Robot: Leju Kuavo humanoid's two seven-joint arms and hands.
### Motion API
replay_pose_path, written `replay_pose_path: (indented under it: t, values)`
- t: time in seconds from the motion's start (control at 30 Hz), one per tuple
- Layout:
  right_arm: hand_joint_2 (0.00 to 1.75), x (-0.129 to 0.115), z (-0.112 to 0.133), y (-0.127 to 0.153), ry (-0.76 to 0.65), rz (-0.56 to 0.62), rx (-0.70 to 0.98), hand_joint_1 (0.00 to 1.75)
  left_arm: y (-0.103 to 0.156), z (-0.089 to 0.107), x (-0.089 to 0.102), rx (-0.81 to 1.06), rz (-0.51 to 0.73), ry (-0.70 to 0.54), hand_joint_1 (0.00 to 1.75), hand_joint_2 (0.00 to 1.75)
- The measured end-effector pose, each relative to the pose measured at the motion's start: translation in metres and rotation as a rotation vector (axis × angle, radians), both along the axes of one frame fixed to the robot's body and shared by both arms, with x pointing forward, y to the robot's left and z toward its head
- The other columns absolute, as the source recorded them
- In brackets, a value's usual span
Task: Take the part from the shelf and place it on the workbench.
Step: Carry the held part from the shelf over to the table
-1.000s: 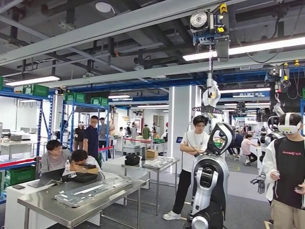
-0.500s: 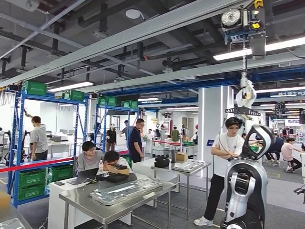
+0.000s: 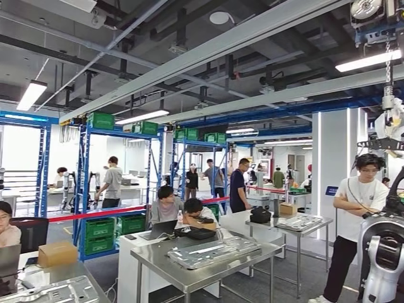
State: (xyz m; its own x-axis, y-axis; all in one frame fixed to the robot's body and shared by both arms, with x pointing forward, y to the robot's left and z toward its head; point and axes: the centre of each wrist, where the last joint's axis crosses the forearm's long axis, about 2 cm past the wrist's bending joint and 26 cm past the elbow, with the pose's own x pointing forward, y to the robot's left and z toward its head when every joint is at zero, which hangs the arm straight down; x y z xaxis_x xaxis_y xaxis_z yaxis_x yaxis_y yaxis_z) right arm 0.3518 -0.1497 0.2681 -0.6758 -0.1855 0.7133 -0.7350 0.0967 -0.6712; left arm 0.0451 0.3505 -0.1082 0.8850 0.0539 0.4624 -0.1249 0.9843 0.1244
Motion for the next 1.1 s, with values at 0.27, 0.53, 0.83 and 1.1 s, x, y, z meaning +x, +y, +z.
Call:
replay_pose_path:
  t: [0.27, 0.53, 0.83, 1.1]
  values:
    - [1.75, -0.002, -0.003, 0.001, 0.009, 0.001, 0.001, 1.75, 0.000, 0.000, -0.001, -0.002, 0.004, 0.006, 0.00, 1.75]
    - [1.75, -0.003, -0.006, 0.001, 0.016, -0.001, 0.001, 1.75, -0.001, 0.000, -0.002, -0.005, 0.007, 0.011, 0.00, 1.75]
    - [1.75, -0.004, -0.007, 0.000, 0.018, -0.005, 0.002, 1.75, -0.001, 0.000, 0.000, -0.005, 0.012, 0.003, 0.00, 1.75]
    - [1.75, -0.005, -0.010, 0.000, 0.028, -0.009, 0.005, 1.75, -0.004, -0.001, -0.003, -0.014, 0.015, 0.012, 0.00, 1.75]
